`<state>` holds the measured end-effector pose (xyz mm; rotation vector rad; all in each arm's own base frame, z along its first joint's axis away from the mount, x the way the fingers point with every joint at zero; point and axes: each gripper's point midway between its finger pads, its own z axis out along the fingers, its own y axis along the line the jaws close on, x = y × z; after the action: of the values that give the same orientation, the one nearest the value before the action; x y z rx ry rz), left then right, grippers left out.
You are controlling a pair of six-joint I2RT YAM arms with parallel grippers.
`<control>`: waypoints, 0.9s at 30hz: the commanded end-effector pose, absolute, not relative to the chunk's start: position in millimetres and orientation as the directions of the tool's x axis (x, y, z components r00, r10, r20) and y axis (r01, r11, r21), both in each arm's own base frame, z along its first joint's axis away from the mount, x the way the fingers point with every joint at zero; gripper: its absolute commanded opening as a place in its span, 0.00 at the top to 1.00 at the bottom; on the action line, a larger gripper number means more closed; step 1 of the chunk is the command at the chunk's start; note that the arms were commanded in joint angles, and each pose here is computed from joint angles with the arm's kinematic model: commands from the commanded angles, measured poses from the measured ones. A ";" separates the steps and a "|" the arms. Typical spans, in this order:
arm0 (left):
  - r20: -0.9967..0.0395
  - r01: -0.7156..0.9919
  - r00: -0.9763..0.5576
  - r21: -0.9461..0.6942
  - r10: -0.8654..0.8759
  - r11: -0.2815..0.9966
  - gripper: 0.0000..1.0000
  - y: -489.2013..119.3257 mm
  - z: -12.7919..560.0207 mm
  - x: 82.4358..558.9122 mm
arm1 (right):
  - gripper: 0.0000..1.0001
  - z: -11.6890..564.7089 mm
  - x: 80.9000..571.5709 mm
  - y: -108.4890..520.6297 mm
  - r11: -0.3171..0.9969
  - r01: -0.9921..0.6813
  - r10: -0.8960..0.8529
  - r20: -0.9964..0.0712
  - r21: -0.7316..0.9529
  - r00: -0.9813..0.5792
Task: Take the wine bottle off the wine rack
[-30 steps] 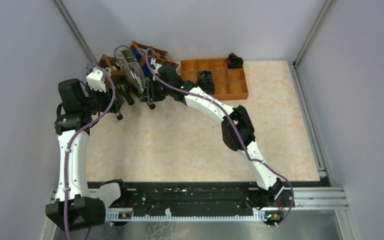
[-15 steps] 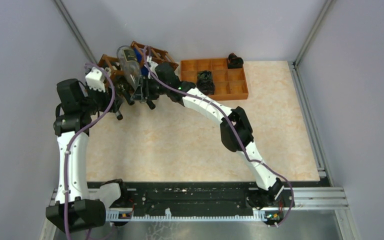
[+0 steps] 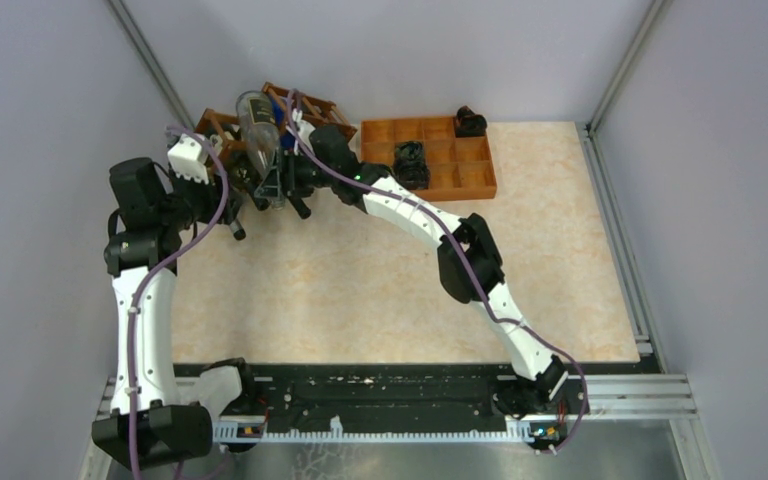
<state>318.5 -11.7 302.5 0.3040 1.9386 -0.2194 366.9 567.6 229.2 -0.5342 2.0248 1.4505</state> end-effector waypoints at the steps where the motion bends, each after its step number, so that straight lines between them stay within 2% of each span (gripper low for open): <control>1: -0.949 0.322 -0.293 0.018 0.118 0.947 0.37 -13.2 326.9 316.6 | 0.50 280.6 374.7 574.6 0.251 -0.676 0.114 -0.715 0.693 -0.690; 4: -0.950 0.320 -0.288 0.021 0.118 0.947 0.37 -13.0 329.7 315.8 | 0.64 270.7 383.0 575.0 0.273 -0.648 0.128 -0.694 0.711 -0.708; 8: -0.952 0.325 -0.282 0.024 0.121 0.945 0.37 -14.0 331.9 314.2 | 0.69 263.6 392.0 574.9 0.292 -0.619 0.148 -0.674 0.729 -0.724; 13: -0.948 0.340 -0.289 0.028 0.133 0.940 0.37 -15.5 326.4 313.1 | 1.00 275.3 394.9 566.8 0.311 -0.631 0.159 -0.693 0.711 -0.703; 16: -0.944 0.358 -0.288 0.047 0.158 0.933 0.36 -16.1 319.7 312.9 | 1.00 299.7 387.3 555.8 0.307 -0.668 0.166 -0.729 0.678 -0.664; 22: -0.939 0.376 -0.284 0.075 0.192 0.923 0.29 -16.2 309.3 311.5 | 1.00 342.6 366.6 529.7 0.265 -0.744 0.207 -0.789 0.614 -0.578; 27: -0.935 0.379 -0.295 0.073 0.195 0.923 0.28 -15.9 305.2 310.8 | 1.00 361.4 346.7 511.6 0.203 -0.786 0.218 -0.810 0.583 -0.545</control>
<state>311.9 -14.6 300.1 0.3809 1.9159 -0.1992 363.4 525.0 208.8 -0.4181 2.1280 1.3449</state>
